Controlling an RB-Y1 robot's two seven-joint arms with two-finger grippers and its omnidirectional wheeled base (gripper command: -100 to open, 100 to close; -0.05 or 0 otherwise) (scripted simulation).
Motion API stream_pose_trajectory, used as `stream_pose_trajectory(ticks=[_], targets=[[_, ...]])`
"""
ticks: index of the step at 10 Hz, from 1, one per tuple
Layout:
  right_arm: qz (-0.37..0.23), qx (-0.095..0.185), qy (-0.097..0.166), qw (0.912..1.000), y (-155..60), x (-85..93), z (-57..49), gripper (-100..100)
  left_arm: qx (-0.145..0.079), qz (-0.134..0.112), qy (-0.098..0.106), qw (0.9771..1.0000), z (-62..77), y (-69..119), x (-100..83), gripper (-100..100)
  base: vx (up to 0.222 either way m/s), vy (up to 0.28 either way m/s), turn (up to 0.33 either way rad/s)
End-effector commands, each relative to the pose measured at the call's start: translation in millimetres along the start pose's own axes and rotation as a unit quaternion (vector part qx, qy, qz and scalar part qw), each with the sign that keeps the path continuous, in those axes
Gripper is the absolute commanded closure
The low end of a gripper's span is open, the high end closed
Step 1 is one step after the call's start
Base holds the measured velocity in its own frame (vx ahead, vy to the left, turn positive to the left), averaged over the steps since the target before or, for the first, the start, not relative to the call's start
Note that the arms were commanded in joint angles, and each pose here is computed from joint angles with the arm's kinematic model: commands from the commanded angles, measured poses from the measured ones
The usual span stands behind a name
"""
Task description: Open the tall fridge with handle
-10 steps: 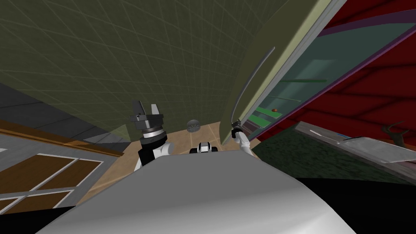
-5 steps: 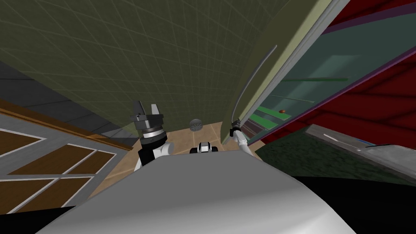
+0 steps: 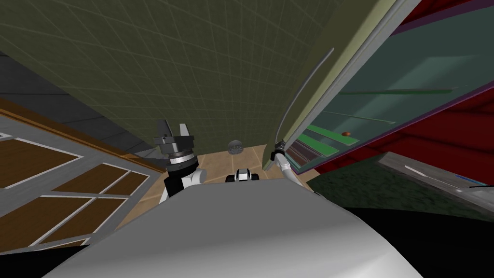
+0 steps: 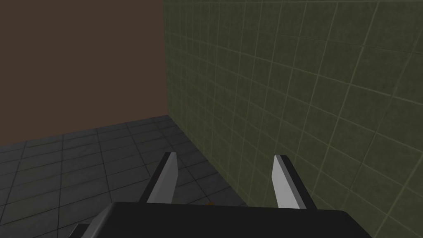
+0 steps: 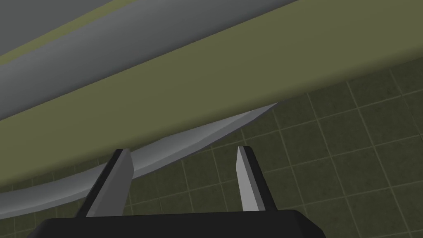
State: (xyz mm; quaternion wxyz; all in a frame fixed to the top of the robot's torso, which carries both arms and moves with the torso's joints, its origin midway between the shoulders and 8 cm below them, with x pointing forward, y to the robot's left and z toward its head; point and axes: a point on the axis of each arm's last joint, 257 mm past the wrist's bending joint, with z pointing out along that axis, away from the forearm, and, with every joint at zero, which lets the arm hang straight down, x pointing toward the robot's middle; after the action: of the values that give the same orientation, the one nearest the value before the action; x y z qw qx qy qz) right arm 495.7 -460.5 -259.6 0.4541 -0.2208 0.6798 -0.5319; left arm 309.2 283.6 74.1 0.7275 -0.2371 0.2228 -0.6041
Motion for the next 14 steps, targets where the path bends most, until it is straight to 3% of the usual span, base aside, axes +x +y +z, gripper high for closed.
stream_pose_trajectory(ticks=[1,2,3,7,8,9,13,14], targets=[[-0.003,0.021,0.035,0.9992,-10,23.2,0.1,100,0.000,0.000,0.000,1.0000,0.0,0.0,0.0,0,0.019,-0.007,-0.002],[-0.022,0.044,0.008,0.9987,-23,-1.3,9.1,100,0.000,0.000,0.000,1.0000,0.0,0.0,0.0,0,-0.042,0.116,0.192],[-0.023,0.052,0.006,0.9984,-21,-5.5,4.8,100,0.000,0.000,0.000,1.0000,0.0,0.1,0.0,0,-0.040,0.121,0.186],[-0.011,0.091,0.043,0.9949,-40,13.4,0.8,100,0.000,0.000,0.000,1.0000,0.0,0.0,0.0,0,0.014,0.018,0.005],[-0.025,0.119,0.011,0.9925,-57,-12.7,8.3,100,0.000,0.000,0.000,1.0000,0.0,0.0,0.0,0,-0.035,0.098,0.140],[-0.030,0.128,0.006,0.9913,-55,-18.0,2.5,100,0.000,0.000,0.000,1.0000,0.0,0.1,0.0,0,-0.033,0.111,0.166],[-0.013,0.171,0.038,0.9845,-76,-1.4,-5.3,100,0.000,0.000,0.000,1.0000,0.0,0.0,0.0,0,0.006,0.012,0.015],[-0.012,0.162,0.028,0.9863,-69,-7.5,-3.8,100,0.000,0.000,0.000,1.0000,0.0,0.0,0.0,0,-0.013,0.002,-0.013]])
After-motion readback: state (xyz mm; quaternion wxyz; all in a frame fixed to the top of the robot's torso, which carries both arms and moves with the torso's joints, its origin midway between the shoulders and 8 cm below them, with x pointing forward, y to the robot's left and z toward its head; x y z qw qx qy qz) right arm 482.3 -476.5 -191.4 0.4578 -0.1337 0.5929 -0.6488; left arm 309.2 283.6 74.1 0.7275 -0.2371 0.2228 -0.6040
